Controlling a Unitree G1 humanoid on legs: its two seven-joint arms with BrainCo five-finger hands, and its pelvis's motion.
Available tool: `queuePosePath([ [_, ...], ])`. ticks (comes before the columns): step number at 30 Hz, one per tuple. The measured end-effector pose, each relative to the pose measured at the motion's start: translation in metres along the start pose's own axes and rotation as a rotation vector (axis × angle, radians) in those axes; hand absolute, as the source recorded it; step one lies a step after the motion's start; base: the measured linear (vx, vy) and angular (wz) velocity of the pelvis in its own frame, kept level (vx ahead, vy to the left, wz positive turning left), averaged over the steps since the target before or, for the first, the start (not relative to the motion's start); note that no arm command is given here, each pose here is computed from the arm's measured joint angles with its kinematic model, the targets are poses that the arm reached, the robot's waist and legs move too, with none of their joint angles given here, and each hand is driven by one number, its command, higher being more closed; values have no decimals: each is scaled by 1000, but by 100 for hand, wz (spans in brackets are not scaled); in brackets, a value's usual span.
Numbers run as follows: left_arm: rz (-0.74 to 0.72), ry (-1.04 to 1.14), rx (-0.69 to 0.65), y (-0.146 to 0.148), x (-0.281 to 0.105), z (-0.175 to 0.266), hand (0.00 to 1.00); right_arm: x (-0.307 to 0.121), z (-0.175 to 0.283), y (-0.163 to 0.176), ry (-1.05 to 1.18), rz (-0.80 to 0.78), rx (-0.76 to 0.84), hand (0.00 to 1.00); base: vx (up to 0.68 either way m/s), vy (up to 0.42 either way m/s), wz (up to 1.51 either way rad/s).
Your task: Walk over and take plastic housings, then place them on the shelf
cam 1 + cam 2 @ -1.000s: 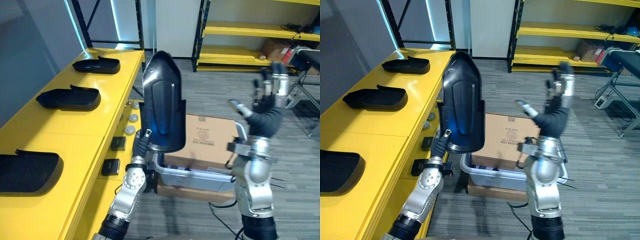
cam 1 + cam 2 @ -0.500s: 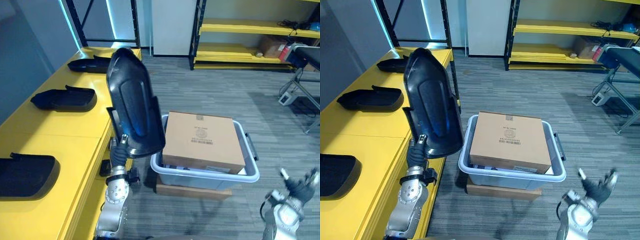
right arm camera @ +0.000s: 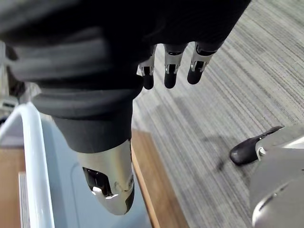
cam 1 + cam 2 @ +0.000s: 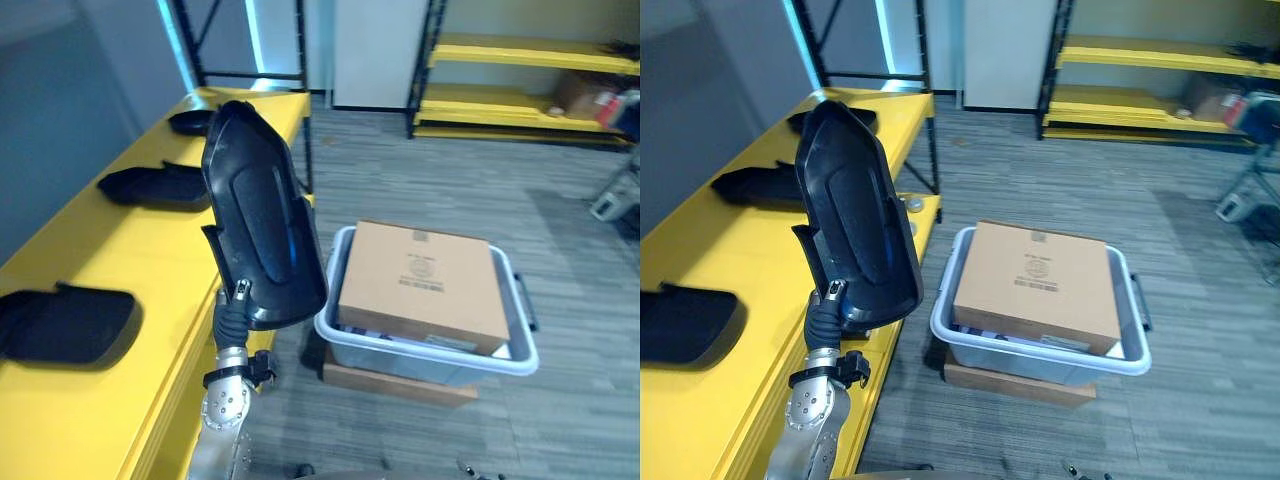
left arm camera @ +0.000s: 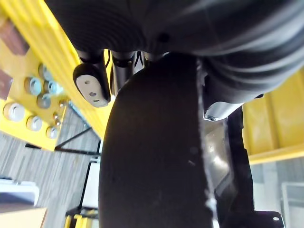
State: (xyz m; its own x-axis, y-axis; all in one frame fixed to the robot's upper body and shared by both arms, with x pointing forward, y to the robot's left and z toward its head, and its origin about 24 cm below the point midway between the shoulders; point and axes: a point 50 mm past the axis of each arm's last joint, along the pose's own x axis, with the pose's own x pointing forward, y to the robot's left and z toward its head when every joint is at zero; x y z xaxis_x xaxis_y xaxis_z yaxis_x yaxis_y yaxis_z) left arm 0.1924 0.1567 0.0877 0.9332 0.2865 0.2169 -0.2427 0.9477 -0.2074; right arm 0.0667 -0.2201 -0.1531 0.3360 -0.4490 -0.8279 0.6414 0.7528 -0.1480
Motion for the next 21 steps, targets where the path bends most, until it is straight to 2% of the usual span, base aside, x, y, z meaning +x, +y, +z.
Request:
queuePosePath([
  [3,57,-65,-46,2,0,10,100,5,20,10,-61,25,-21,0,25,90,157],
  [9,81,-97,-95,0,0,15,100,4,34,37,-99,100,-49,0,107,165,76],
  [16,81,-125,-101,-5,6,19,100,0,28,45,-87,125,-62,0,178,132,73],
  [21,108,-146,-113,-10,8,22,100,-4,19,42,-76,122,-66,0,198,-43,150],
])
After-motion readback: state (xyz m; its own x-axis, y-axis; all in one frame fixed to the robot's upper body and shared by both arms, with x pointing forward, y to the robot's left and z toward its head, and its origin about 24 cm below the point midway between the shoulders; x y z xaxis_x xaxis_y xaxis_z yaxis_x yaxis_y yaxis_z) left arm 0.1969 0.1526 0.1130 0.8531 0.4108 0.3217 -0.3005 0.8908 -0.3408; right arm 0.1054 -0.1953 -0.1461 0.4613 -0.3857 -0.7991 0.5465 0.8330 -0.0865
